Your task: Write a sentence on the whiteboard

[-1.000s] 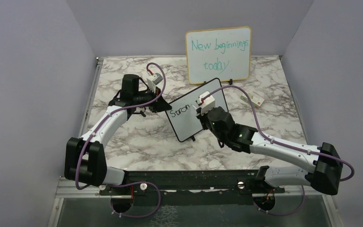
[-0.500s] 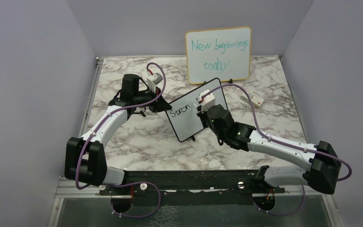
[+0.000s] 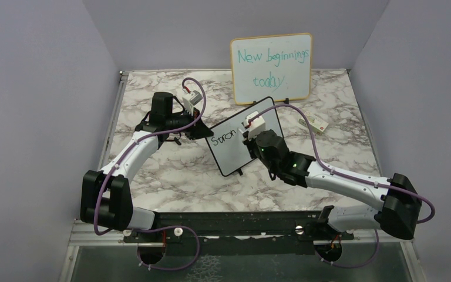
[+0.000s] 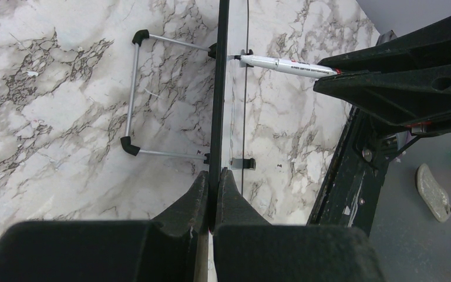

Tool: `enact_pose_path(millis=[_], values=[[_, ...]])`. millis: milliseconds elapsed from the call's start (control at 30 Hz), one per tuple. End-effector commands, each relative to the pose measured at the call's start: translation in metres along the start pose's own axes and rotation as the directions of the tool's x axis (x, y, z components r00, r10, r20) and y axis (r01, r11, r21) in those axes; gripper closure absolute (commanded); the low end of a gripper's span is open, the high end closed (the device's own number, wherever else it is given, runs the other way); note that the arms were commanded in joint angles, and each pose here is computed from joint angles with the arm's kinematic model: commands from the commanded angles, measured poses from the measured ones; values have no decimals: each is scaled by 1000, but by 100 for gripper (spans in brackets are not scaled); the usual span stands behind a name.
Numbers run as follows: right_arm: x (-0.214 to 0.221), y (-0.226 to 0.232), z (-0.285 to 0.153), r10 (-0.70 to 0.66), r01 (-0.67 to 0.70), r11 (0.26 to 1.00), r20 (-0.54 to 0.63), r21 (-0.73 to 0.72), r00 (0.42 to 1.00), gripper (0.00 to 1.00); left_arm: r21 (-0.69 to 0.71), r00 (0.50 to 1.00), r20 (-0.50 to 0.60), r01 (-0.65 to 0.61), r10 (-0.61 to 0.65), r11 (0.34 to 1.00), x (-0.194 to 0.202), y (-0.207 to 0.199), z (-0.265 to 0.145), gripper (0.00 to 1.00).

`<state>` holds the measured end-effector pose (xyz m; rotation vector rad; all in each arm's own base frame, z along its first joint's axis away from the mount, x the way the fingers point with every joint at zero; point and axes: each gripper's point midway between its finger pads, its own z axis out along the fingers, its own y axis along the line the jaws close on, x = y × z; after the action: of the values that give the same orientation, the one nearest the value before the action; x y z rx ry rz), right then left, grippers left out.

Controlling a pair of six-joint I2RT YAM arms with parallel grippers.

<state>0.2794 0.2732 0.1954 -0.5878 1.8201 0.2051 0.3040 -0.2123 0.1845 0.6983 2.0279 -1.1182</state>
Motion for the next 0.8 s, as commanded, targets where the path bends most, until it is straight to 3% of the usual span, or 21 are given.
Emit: enact_pose_path(millis=[0, 767], values=[[-12, 4, 5, 13, -12, 1000, 35, -15, 999, 100, -95, 988, -142, 51, -64, 994, 50, 22, 7, 100], [-13, 11, 2, 16, -14, 998, 36, -64, 999, 99, -103, 988, -142, 48, -62, 994, 50, 23, 7, 100]])
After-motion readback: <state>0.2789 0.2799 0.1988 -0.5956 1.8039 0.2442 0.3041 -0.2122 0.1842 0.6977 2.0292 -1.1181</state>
